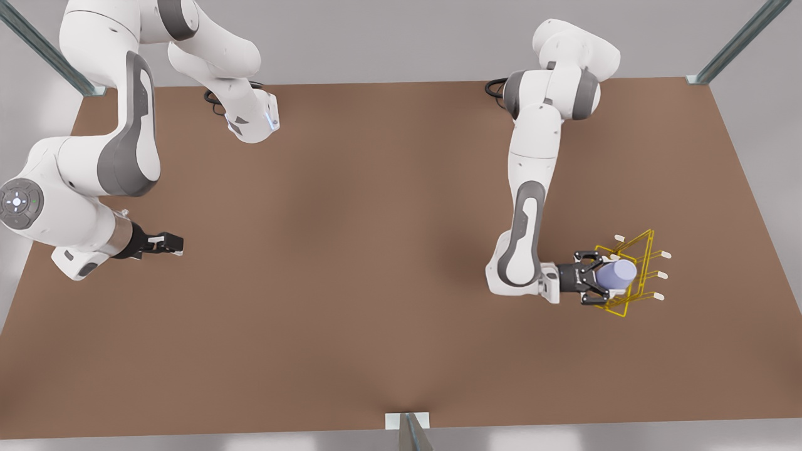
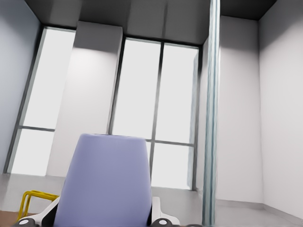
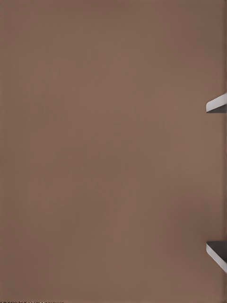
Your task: Place the cup on the cup holder
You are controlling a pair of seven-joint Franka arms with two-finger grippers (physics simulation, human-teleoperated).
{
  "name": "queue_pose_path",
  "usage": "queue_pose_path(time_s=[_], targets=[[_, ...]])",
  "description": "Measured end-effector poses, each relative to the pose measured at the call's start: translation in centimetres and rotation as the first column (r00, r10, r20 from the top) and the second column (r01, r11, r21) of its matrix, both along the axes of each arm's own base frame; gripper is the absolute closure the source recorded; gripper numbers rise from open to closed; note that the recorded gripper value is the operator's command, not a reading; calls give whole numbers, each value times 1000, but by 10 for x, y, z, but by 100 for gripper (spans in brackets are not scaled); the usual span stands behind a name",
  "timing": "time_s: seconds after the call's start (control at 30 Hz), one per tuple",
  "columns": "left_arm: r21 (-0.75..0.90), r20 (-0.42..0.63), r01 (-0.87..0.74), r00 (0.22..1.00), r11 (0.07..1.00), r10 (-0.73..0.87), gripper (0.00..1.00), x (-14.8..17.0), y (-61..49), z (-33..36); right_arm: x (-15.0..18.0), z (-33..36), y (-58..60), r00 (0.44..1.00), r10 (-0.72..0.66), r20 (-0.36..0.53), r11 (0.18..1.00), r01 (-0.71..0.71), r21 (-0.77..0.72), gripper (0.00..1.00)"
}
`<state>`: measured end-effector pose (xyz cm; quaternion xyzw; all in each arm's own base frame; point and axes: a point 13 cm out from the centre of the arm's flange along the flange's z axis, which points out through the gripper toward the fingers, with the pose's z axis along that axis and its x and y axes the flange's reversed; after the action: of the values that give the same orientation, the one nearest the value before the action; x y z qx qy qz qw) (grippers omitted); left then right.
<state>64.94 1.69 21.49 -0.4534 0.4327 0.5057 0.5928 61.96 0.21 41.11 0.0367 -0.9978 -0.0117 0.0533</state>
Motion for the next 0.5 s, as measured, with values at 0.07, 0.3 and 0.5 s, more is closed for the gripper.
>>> queue_pose_path(time_s=[0.07,0.3,0.5], targets=[[5,-9,-2,1000,1000,2,25,-4,2,-4,0,2,3,1000,5,2,1000,-5,1,0],[14,-15,-8,1000,1000,8,25,-9,12,-10,3,13,1,1000,2,25,1000,-2,1,0],[16,-12,-4,1000,1000,4,25,-10,14,-12,3,16,-9,1000,-13,28,1000,13,-4,0]])
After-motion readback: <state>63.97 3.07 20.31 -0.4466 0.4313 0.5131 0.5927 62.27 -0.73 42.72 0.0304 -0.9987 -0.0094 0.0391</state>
